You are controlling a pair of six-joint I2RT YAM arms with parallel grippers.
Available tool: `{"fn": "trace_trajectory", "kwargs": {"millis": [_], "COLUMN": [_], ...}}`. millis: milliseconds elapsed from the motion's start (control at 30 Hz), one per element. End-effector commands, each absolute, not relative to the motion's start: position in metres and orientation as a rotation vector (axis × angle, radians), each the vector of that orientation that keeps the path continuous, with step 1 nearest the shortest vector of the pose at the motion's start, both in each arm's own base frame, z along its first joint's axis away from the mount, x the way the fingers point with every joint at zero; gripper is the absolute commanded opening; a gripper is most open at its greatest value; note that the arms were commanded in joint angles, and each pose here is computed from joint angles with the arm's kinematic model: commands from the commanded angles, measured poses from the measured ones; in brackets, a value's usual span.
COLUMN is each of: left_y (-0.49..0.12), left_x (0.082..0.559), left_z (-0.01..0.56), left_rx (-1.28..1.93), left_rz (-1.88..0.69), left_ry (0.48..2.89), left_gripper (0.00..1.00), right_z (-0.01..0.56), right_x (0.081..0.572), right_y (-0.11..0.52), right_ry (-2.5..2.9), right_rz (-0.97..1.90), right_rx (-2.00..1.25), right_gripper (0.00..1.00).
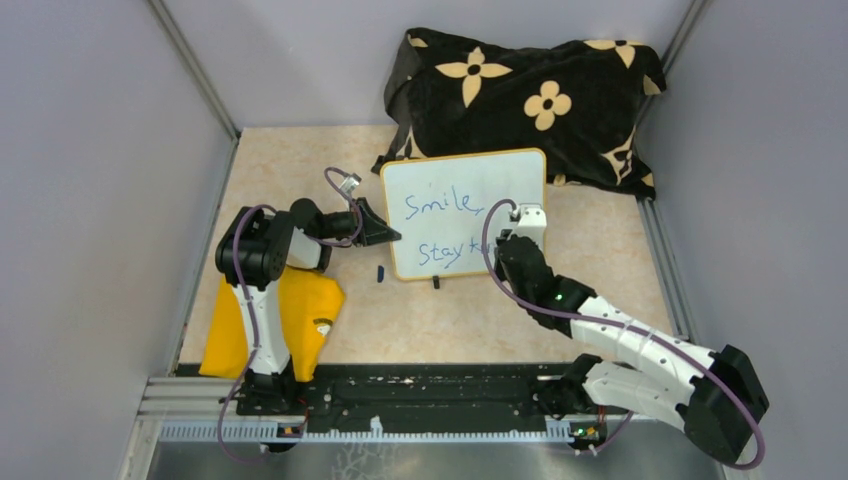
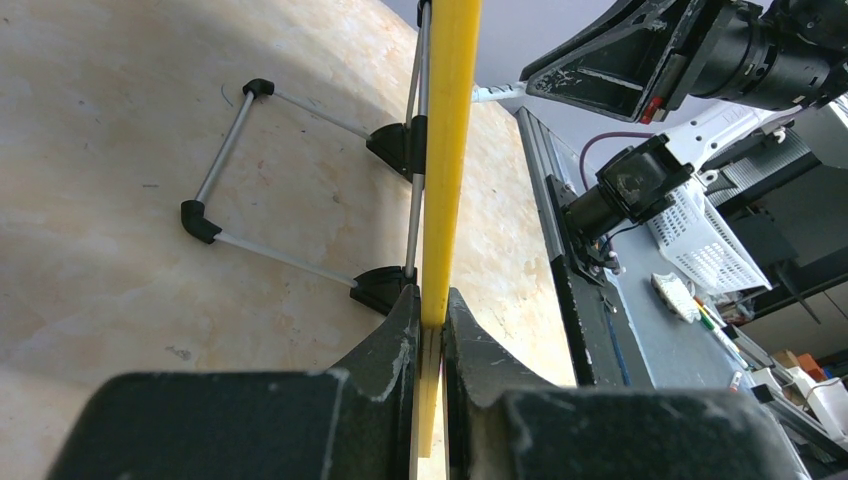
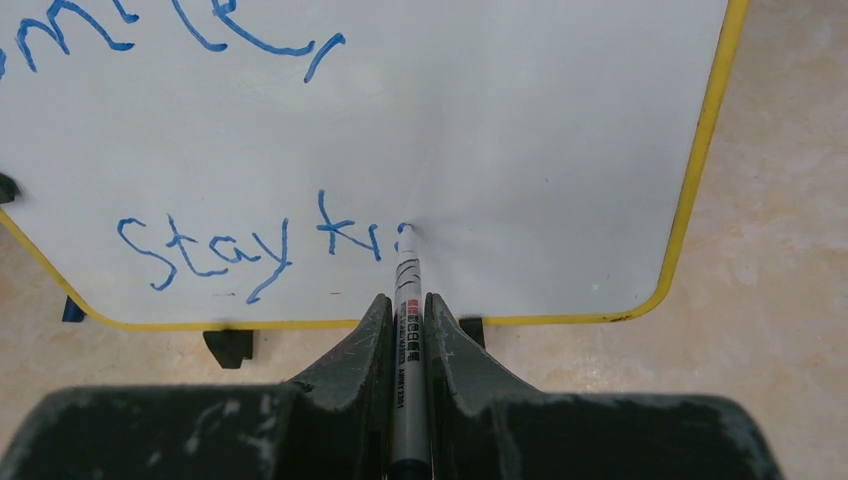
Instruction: Write a sentence on the whiteboard
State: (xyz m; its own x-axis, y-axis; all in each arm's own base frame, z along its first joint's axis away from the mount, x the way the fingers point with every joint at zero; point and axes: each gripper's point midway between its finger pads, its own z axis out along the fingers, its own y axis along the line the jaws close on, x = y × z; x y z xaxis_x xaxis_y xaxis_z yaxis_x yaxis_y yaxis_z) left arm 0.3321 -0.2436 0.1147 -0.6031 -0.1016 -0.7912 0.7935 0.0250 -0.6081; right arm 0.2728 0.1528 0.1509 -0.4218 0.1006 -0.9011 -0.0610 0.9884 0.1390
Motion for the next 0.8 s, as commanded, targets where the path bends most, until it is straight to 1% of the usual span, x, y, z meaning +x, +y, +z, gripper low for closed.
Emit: {"fn": "trace_trajectory", "kwargs": {"millis": [0, 433, 767], "left_y": [-0.248, -0.248, -0.248], "left_x": [0.326, 0.326, 0.326], "left_z": [0.102, 0.101, 0.102], "left_rx": [0.778, 0.778, 0.777], "left_rz": [-1.634, -1.634, -1.635], "left_ry": [1.561, 1.561, 1.562], "left_gripper": [0.00, 0.00, 0.00], "right_z": [0.184, 0.180, 0.166], "right_x": [0.289, 0.285, 0.279], "right_y": [0.148, 0.137, 0.138], "right_ry": [1.907, 1.911, 1.945], "right_rz": [0.179, 0.160, 0.171], "right_rx": [0.097, 0.129, 0.121], "right_gripper": [0.00, 0.00, 0.00]}}
